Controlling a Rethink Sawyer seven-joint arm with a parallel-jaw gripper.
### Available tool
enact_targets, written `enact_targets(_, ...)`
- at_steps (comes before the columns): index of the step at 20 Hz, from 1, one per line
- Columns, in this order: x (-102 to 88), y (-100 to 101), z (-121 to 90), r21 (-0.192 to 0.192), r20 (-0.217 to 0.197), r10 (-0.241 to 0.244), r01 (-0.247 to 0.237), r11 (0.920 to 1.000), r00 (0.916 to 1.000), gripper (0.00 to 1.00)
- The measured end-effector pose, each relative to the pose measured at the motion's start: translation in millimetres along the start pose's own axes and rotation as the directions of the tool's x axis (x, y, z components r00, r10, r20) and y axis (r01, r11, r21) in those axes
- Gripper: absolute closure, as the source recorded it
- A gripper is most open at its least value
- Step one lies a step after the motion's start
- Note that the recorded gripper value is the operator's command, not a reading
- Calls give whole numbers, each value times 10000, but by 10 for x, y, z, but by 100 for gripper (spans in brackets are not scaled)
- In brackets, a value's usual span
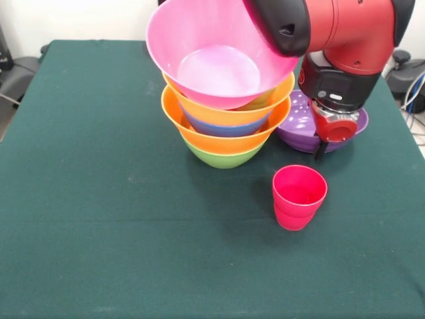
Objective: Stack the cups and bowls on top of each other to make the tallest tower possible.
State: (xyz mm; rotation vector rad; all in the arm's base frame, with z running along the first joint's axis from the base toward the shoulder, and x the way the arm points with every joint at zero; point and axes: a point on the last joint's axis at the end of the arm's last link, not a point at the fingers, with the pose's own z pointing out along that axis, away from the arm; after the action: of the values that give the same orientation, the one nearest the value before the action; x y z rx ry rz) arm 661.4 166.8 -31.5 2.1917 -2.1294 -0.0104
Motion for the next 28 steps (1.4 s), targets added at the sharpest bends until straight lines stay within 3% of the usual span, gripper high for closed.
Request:
enact_targets(11,-54,50,-143,-254,-101,172,-174,9995,9998,100)
enact_targets(17,-140,87,-144,-262,-205,33,-38,9996,9998,100)
enact_targets(28,-135,91,-146,-303,-200,109,-115,9995,9997,100)
